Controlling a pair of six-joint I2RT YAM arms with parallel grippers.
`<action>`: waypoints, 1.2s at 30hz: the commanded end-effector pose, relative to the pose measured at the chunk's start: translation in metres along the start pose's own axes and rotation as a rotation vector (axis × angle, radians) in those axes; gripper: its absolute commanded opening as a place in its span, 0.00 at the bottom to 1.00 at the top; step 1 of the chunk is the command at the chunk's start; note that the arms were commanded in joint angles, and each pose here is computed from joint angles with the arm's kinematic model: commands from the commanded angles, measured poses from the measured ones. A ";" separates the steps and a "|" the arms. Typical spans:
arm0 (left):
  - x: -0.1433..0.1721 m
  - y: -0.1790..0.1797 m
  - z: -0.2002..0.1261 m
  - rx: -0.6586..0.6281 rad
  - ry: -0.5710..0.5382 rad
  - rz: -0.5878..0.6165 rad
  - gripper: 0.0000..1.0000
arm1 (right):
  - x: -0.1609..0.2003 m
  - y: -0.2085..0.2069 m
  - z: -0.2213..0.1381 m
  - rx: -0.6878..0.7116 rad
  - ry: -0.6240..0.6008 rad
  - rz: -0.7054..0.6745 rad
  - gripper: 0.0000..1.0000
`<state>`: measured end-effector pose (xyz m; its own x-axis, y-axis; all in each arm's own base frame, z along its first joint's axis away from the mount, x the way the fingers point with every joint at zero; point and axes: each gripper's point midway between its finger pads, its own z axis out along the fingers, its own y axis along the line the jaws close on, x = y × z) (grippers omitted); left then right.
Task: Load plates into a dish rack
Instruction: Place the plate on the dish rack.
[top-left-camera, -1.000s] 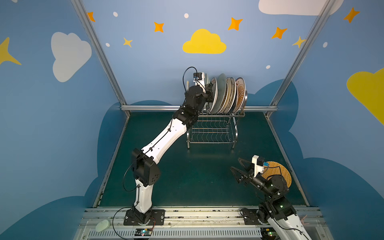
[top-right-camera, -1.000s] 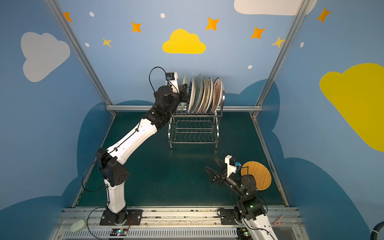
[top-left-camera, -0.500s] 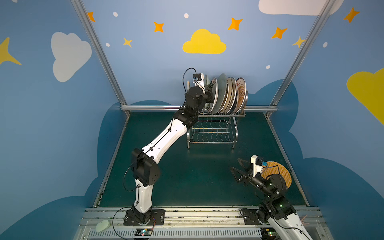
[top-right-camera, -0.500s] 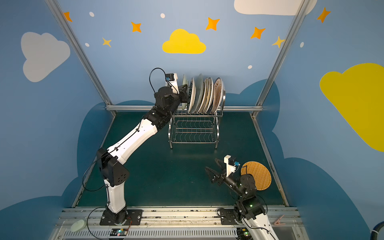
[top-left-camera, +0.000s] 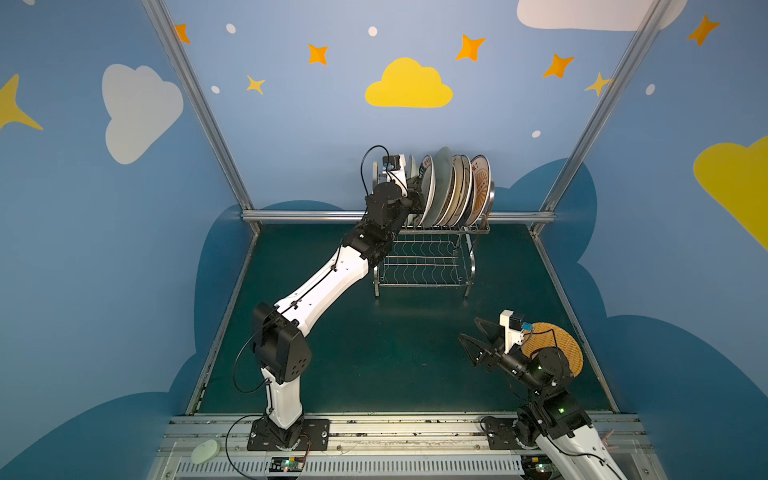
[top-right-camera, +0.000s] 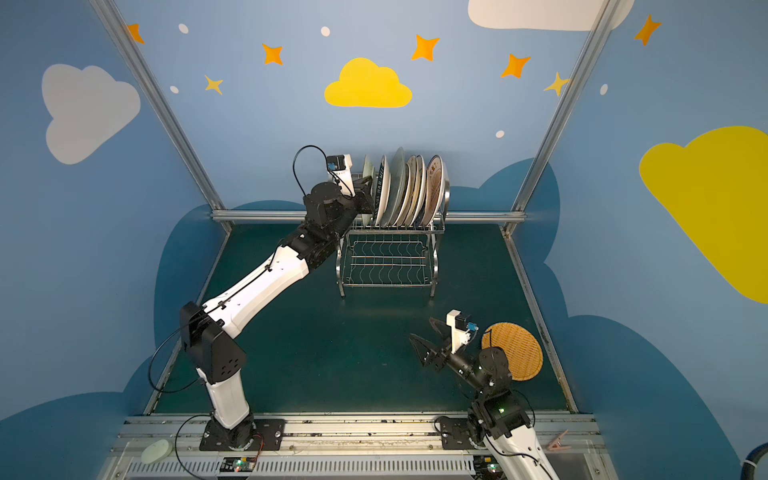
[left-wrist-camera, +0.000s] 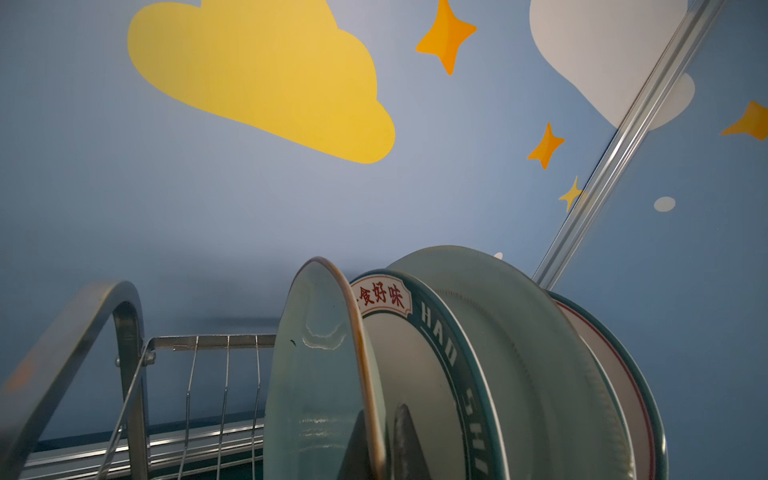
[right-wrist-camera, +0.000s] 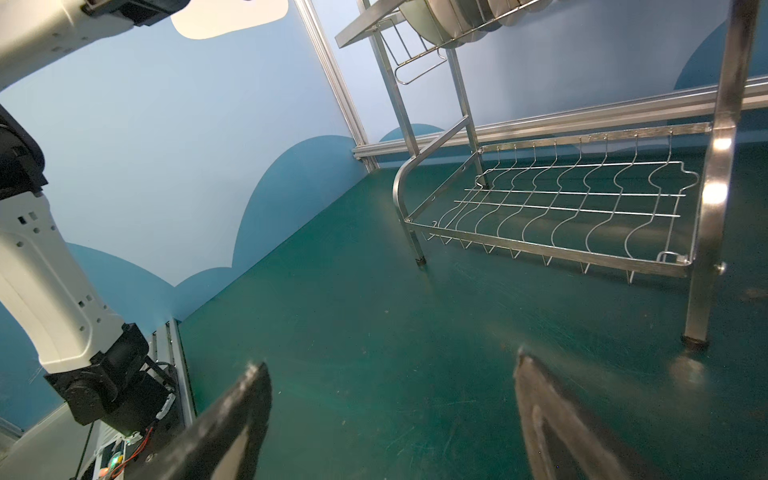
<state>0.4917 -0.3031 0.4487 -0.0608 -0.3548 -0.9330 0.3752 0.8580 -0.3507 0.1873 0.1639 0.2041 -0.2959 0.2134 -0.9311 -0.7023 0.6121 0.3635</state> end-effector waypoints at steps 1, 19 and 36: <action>-0.040 -0.011 -0.017 0.029 -0.105 0.019 0.04 | -0.010 0.005 0.000 -0.006 -0.020 -0.029 0.90; -0.013 -0.013 0.000 0.016 -0.055 0.081 0.18 | -0.009 0.004 0.000 -0.003 -0.015 -0.030 0.90; -0.045 -0.025 -0.010 0.046 -0.100 0.028 0.23 | -0.008 0.005 0.000 -0.001 -0.010 -0.035 0.90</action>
<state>0.4836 -0.3132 0.4715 0.0041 -0.3245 -0.9459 0.4107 0.8630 -0.2943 0.1874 0.1653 0.2017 -0.2900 0.1956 -0.9368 -0.7048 0.6185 0.3474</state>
